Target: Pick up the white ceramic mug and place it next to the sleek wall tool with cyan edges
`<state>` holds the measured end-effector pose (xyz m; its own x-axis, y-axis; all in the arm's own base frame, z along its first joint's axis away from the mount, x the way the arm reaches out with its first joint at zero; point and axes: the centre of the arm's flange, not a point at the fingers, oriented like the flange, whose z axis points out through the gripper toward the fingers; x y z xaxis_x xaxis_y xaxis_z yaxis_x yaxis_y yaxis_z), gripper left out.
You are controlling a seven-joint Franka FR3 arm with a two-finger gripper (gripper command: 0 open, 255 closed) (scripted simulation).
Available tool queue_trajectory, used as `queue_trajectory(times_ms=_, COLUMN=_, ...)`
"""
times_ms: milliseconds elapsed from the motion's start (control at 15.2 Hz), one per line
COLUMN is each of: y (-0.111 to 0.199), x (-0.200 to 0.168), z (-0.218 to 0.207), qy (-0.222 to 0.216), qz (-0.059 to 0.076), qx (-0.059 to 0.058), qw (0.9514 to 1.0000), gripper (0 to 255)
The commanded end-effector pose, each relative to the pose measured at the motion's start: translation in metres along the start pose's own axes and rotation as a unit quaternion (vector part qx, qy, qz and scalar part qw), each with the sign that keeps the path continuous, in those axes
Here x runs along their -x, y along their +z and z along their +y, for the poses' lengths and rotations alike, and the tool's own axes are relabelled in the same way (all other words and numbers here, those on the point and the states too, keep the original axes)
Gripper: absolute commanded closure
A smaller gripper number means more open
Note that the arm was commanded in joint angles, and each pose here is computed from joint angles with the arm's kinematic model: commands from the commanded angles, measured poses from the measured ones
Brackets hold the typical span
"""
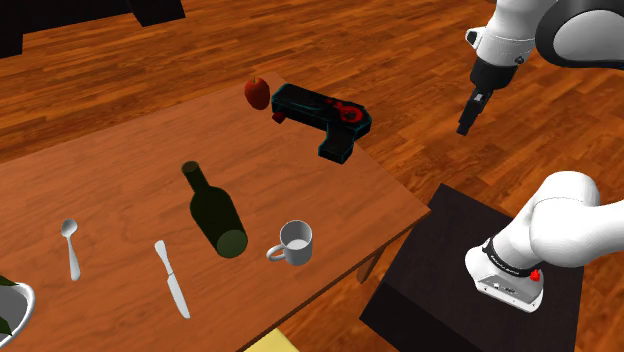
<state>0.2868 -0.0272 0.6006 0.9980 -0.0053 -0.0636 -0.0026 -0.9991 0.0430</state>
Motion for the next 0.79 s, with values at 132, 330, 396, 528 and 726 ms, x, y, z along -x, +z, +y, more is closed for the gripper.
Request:
queue_trajectory(times_ms=132, y=0.009, x=-0.008, z=-0.022, qy=0.002, qz=0.007, qx=-0.002, qw=1.0, gripper=0)
queue_trajectory(times_ms=330, y=0.022, x=-0.02, z=-0.055, qy=0.004, qz=0.016, qx=-0.005, qw=0.9998, gripper=0)
queue_trajectory(times_ms=396, y=0.027, x=-0.024, z=-0.066, qy=0.005, qz=0.02, qx=-0.006, qw=0.9998, gripper=0)
queue_trajectory(times_ms=528, y=0.035, x=-0.033, z=-0.089, qy=0.007, qz=0.026, qx=-0.007, qw=0.9996, gripper=0)
queue_trajectory(times_ms=726, y=0.048, x=-0.046, z=-0.122, qy=0.009, qz=0.036, qx=-0.01, qw=0.9993, gripper=0)
